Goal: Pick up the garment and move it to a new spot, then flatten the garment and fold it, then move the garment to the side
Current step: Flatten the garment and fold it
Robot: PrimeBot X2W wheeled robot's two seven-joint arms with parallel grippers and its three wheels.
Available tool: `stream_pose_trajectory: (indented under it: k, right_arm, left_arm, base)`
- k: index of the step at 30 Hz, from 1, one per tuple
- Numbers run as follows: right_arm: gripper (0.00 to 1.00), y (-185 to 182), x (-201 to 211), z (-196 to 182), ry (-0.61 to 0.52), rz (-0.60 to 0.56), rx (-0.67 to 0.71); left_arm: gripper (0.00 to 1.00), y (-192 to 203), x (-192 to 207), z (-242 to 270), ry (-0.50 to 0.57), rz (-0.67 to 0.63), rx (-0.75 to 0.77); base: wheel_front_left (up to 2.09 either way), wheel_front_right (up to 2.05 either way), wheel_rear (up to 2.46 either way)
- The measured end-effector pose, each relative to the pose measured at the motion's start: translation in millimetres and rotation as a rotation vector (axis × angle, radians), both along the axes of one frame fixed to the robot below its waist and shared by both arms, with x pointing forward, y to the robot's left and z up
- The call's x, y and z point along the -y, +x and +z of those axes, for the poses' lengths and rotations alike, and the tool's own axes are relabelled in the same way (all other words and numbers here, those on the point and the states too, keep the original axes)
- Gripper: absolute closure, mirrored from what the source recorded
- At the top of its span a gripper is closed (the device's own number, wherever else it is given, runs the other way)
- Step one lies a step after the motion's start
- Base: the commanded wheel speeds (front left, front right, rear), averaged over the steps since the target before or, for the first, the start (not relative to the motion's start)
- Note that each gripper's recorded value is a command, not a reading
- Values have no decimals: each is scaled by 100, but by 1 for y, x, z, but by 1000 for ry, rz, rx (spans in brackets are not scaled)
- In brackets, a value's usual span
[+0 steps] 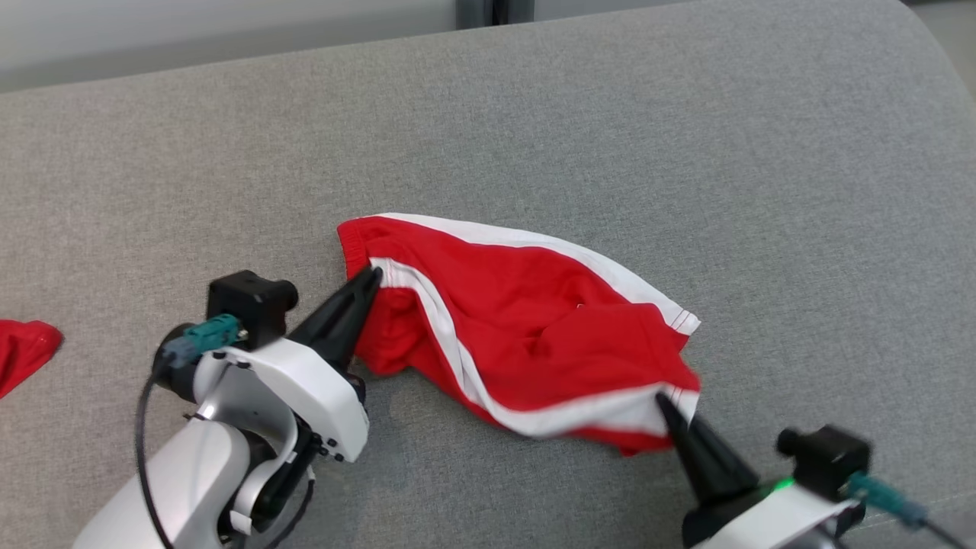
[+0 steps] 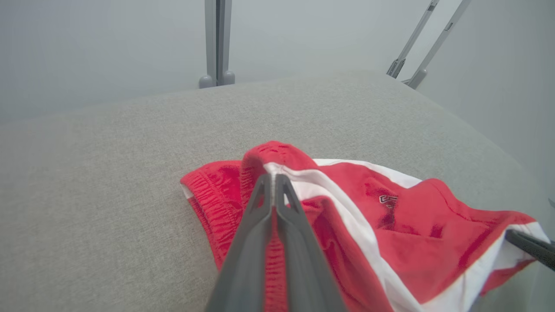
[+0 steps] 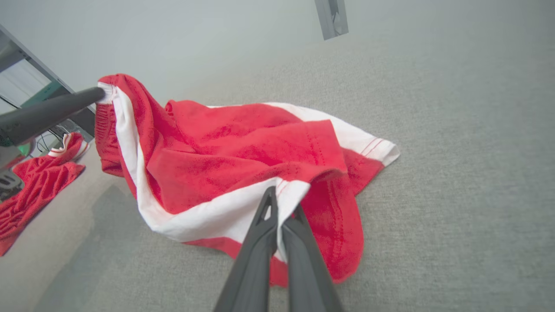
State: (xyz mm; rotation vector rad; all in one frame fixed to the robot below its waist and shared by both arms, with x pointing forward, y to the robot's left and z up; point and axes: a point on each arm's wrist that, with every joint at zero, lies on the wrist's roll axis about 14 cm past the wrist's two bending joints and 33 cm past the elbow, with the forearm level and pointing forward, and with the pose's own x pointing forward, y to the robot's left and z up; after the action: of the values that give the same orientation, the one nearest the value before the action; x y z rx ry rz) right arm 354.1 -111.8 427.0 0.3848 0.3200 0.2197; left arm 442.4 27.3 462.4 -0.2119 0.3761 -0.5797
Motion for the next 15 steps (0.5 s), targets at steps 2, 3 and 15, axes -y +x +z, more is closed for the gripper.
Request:
stream_pose_trajectory:
  k: [2,3,15]
  right_arm:
    - [100,14,7,24,68,-37,68]
    - [100,20,11,36,82,-45,102]
    - [100,65,31,169,201,-7,459]
  left_arm:
    - [100,5,-5,13,-13,19,37]
    - [100,6,-6,21,-23,28,54]
    - [100,13,-25,138,-196,91,330]
  base:
    - [0,0,0]
    - [0,0,0]
    - [0,0,0]
